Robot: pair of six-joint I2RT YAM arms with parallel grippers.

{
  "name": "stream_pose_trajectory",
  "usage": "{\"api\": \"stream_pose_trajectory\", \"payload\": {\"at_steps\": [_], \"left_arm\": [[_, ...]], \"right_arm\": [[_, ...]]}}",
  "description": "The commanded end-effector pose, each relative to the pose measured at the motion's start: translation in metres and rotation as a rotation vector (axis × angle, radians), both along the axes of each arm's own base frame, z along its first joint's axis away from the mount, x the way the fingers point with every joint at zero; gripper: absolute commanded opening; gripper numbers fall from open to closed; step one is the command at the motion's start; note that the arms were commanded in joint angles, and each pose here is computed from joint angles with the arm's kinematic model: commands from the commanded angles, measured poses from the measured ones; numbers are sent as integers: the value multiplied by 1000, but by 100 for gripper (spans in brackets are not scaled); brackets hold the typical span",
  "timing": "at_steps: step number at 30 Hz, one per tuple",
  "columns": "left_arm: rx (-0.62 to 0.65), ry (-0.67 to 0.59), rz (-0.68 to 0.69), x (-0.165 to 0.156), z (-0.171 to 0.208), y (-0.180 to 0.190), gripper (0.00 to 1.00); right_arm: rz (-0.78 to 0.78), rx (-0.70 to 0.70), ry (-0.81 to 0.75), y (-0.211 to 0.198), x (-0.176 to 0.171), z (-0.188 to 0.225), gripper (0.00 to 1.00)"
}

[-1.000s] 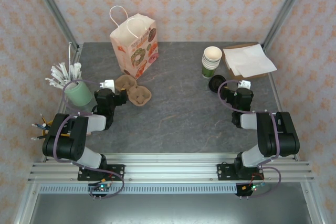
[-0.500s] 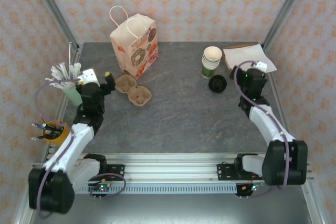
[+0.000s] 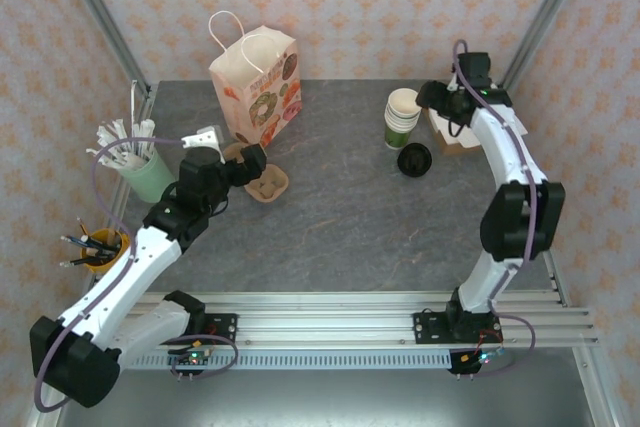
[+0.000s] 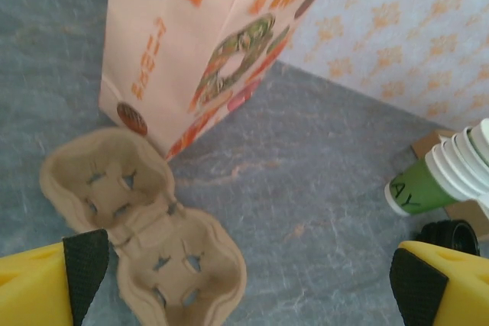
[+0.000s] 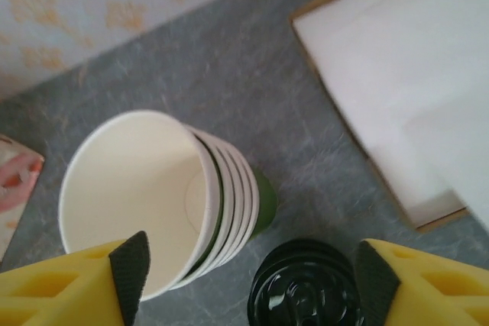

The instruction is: Pack the takeout coffee

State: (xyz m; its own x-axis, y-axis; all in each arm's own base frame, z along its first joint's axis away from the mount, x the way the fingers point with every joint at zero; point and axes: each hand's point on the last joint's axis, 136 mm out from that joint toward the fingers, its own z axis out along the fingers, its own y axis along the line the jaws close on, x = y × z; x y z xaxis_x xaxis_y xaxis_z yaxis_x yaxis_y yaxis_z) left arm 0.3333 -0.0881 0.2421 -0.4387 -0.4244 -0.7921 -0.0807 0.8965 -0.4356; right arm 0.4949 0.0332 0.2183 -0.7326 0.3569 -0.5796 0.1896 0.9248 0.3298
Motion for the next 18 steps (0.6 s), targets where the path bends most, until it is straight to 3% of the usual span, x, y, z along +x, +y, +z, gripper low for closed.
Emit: {"api": "stream_pose_trajectory", "payload": {"at_steps": [1,8,18], "left_arm": [[-74,36,-8,4,-4,-10,100],[-34,137,2,12,-25,-12,100],[20,244,-148,19,-39,-36,100]], "right_arm": [[-4,-47,107,1,-12,-1,69],[19,-77,135,11,3,-8,47],[38,-107,169,21,22,-19,33]]}}
